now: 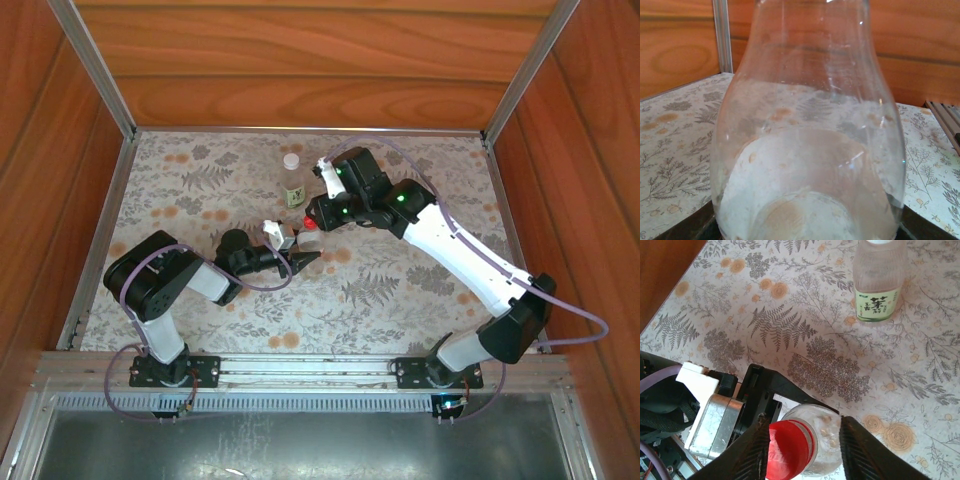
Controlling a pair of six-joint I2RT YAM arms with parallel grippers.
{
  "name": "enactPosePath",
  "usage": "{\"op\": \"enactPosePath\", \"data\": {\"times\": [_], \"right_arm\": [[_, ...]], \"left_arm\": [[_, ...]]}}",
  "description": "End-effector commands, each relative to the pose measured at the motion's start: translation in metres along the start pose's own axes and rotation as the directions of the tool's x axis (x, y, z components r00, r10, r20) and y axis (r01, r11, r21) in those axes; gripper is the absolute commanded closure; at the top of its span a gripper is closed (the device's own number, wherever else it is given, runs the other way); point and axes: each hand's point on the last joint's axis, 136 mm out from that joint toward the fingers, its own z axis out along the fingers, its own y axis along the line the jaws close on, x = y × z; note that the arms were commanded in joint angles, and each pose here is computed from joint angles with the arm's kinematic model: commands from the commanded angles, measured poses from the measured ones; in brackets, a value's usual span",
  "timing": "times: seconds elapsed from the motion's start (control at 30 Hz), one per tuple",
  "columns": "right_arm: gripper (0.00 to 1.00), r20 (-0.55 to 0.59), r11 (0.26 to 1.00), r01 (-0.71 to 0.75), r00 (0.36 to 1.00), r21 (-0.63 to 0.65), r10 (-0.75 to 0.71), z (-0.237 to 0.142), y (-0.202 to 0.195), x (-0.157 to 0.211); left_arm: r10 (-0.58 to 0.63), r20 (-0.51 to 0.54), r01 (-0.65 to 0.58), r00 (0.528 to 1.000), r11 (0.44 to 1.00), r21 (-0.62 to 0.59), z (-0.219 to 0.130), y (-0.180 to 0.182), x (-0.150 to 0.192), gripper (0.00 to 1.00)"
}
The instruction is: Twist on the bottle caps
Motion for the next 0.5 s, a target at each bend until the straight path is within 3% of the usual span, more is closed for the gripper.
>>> {"op": "enactPosePath", "data": {"times": [0.0, 0.23, 0.47], "right_arm": [[0.52, 0.072, 0.999, 0.035, 0.997, -0.026, -0.033, -0.017, 0.007, -0.014], [0.35, 0.142, 0.955, 0.296, 0.946, -0.025, -0.290, -0.021, 0.025, -0.003], [0.29, 0.109, 0.890, 0.455, 0.883, 0.038, -0.456, -0.015, 0.028, 0.008]], "left_arm": [[-0.140, -0.185, 0.135, 0.973, 0.990, -0.042, -0.012, 0.000, 0.060, 0.43], [-0.144, -0.186, 0.138, 0.972, 0.989, -0.044, -0.012, 0.001, 0.061, 0.43], [-0.145, -0.188, 0.139, 0.971, 0.989, -0.045, -0.012, 0.001, 0.061, 0.43]]}}
